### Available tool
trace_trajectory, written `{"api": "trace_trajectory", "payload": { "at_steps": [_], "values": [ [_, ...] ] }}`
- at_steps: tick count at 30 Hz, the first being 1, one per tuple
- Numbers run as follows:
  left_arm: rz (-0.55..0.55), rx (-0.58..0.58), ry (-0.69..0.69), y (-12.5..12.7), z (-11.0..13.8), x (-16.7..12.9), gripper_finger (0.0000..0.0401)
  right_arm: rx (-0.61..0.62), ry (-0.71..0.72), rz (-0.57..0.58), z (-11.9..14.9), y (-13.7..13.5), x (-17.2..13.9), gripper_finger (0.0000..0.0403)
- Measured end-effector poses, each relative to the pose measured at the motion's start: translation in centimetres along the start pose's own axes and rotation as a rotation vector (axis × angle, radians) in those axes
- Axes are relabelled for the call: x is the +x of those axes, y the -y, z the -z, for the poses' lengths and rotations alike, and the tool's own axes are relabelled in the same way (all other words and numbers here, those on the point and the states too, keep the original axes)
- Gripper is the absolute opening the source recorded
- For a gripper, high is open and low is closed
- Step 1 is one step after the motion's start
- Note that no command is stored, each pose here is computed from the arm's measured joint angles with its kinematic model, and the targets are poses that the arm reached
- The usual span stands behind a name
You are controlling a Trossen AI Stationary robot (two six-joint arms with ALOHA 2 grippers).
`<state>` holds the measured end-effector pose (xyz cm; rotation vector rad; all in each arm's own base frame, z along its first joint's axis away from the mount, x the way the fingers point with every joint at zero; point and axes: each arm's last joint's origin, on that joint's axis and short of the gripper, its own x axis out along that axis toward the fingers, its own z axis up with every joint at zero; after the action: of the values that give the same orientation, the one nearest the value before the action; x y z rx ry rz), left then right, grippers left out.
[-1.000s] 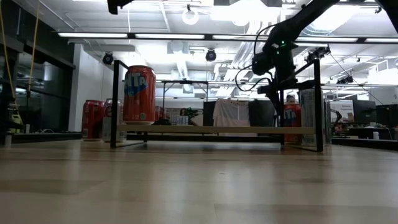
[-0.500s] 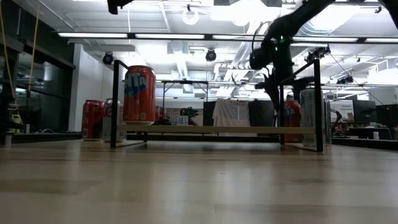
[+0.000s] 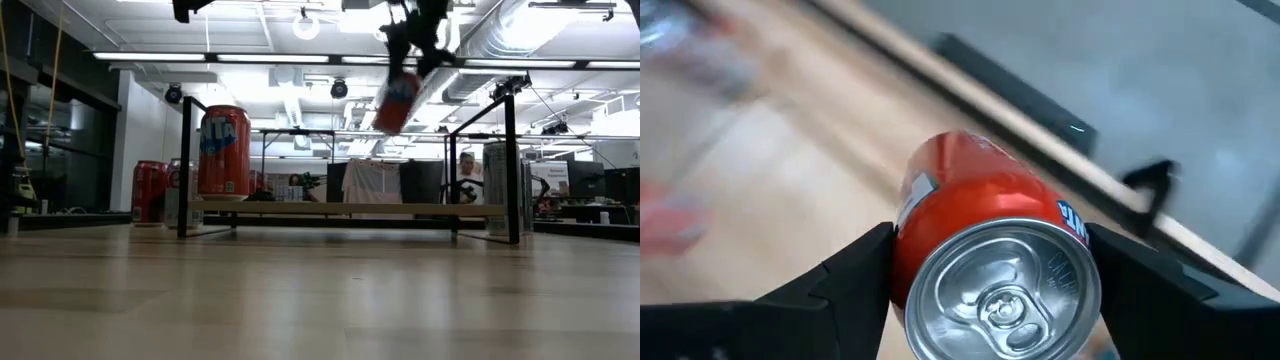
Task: Place canned beverage on shelf
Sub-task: Put the red soda can on the shelf aligned with the other red soda can
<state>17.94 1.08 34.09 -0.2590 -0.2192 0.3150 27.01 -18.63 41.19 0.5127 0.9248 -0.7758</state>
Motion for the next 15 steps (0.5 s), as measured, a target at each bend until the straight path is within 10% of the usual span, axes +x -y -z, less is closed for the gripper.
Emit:
{"api": "trace_trajectory", "payload": {
  "at_steps": [15],
  "values": [
    [-0.047, 0.001, 0.009, -0.1, 0.0, 0.0, 0.0337, -0.32, -0.262, -0.087, 6.9, -15.2, 3.3, 0.0275]
  ]
}}
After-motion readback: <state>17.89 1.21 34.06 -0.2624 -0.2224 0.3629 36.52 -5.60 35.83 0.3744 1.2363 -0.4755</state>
